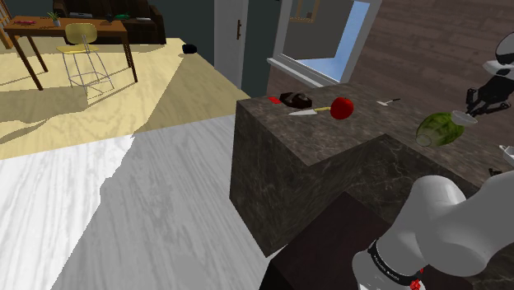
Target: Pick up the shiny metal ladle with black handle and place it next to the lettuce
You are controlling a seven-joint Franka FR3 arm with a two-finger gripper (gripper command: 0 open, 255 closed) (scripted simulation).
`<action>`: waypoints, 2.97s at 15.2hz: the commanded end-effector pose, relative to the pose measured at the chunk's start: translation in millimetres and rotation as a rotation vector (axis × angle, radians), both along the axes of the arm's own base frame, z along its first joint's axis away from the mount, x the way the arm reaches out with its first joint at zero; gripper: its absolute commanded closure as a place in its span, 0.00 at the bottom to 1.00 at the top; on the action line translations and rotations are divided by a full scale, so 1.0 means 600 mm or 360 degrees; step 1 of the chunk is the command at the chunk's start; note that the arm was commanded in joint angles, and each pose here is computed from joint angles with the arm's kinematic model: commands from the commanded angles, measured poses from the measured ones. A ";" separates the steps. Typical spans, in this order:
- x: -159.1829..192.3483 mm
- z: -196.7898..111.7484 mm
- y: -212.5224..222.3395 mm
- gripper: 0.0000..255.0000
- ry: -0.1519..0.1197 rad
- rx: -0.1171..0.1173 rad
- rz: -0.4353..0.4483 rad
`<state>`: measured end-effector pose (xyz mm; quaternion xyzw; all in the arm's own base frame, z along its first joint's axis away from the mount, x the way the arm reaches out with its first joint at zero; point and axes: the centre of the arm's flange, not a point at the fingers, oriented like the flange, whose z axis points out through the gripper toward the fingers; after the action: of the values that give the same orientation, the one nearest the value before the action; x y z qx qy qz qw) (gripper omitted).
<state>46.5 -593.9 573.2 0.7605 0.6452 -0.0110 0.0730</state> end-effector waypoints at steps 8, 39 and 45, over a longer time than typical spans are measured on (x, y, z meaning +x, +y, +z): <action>-0.159 -0.002 -0.111 1.00 0.0001 0.0001 0.0001; -0.235 -0.239 -0.165 1.00 0.0001 0.0001 0.0001; -0.235 -0.292 -0.165 1.00 0.0001 0.0001 0.0001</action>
<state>-94.0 -692.1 404.3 0.7603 0.6455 -0.0109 0.0725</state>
